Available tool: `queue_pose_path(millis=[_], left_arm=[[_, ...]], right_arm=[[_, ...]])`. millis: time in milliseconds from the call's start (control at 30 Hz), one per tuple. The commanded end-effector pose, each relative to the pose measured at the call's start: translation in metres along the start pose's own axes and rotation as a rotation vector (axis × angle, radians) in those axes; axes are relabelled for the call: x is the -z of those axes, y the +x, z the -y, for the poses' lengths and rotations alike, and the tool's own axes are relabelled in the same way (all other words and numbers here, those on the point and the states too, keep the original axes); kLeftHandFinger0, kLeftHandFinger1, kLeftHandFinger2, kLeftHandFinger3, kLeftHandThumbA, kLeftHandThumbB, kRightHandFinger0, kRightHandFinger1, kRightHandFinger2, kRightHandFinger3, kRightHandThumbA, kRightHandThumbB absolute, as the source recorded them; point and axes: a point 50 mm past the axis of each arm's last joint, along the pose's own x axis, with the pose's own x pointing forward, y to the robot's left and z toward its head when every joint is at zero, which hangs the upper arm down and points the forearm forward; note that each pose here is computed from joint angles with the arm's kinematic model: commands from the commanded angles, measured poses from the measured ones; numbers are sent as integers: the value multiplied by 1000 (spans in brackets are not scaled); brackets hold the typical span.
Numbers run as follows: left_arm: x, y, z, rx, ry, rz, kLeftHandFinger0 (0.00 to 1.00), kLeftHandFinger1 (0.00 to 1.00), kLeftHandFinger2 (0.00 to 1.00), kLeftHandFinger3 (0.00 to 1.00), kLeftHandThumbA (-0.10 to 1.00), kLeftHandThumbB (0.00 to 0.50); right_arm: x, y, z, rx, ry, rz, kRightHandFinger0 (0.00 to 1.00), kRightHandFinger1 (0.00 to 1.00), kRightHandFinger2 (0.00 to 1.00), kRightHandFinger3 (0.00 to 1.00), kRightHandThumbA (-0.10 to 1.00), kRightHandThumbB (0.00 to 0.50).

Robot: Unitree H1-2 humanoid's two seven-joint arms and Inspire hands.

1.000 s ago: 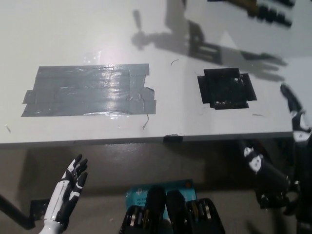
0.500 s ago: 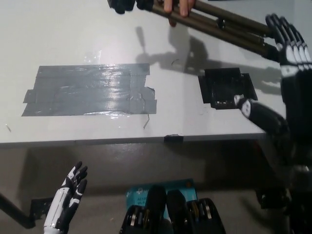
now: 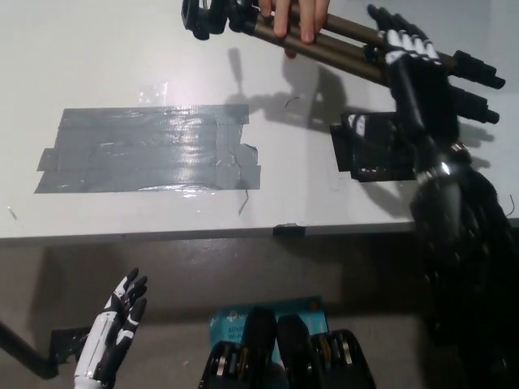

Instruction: A person hands a tripod to the robot which it grabs with its right hand and places in the middle of the table in front of it

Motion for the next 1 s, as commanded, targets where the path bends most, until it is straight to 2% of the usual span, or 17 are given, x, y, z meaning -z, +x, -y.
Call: queue_pose_path(millis=[0, 133, 333, 433, 600, 667, 700, 733, 767, 800, 833, 867, 900, 967], left_arm=[[-13, 9, -4, 19, 11, 72, 1000, 1000, 1000, 1000, 844, 286], [-14, 11, -2, 23, 5, 70, 1000, 1000, 1000, 1000, 840, 290], [-15, 12, 0, 27, 14, 75, 1000, 1000, 1000, 1000, 849, 291], [-15, 12, 1, 39, 32, 70, 1000, 1000, 1000, 1000, 868, 310], [-16, 10, 3, 48, 40, 69, 1000, 1000, 1000, 1000, 879, 298], [-16, 11, 3, 52, 43, 75, 1000, 1000, 1000, 1000, 877, 291], [-16, 11, 3, 54, 44, 74, 1000, 1000, 1000, 1000, 876, 292], [-17, 13, 4, 53, 42, 76, 1000, 1000, 1000, 1000, 876, 293], [-17, 13, 4, 53, 43, 72, 1000, 1000, 1000, 1000, 881, 306], [-17, 13, 3, 53, 44, 69, 1000, 1000, 1000, 1000, 883, 307], [-17, 13, 3, 54, 44, 69, 1000, 1000, 1000, 1000, 884, 308], [-17, 13, 3, 54, 41, 67, 1000, 1000, 1000, 1000, 885, 309], [-17, 13, 4, 55, 39, 66, 1000, 1000, 1000, 1000, 884, 305], [-18, 13, 4, 56, 39, 69, 1000, 1000, 1000, 1000, 878, 299]], right_arm=[[-13, 33, 18, 78, -67, 5, 1000, 1000, 1000, 1000, 955, 400], [-10, 51, 16, 48, -104, -22, 1000, 1000, 1000, 1000, 985, 414], [-12, 69, 15, 56, -180, -34, 1000, 1000, 1000, 1000, 967, 417], [-10, 78, 14, 80, -275, -38, 1000, 1000, 1000, 1000, 999, 420], [-1, 97, 12, 94, -371, -50, 1000, 1000, 1000, 1000, 964, 432], [4, 104, 11, 129, -405, -45, 1000, 1000, 1000, 1000, 888, 440], [5, 109, 11, 160, -442, -34, 1000, 1000, 1000, 1000, 815, 432], [6, 113, 11, 205, -495, -7, 1000, 1000, 1000, 1000, 706, 383], [5, 116, 12, 284, -550, 71, 701, 673, 697, 748, 259, 312], [4, 118, 11, 316, -547, 91, 314, 341, 424, 517, 11, 326], [4, 119, 8, 347, -559, 119, 63, 68, 212, 328, -78, 321], [5, 120, 6, 357, -568, 134, 3, 3, 140, 191, -99, 300], [6, 121, 4, 347, -563, 144, 0, 8, 243, 194, -100, 265], [11, 121, 0, 333, -539, 159, 0, 52, 380, 270, -100, 251]])
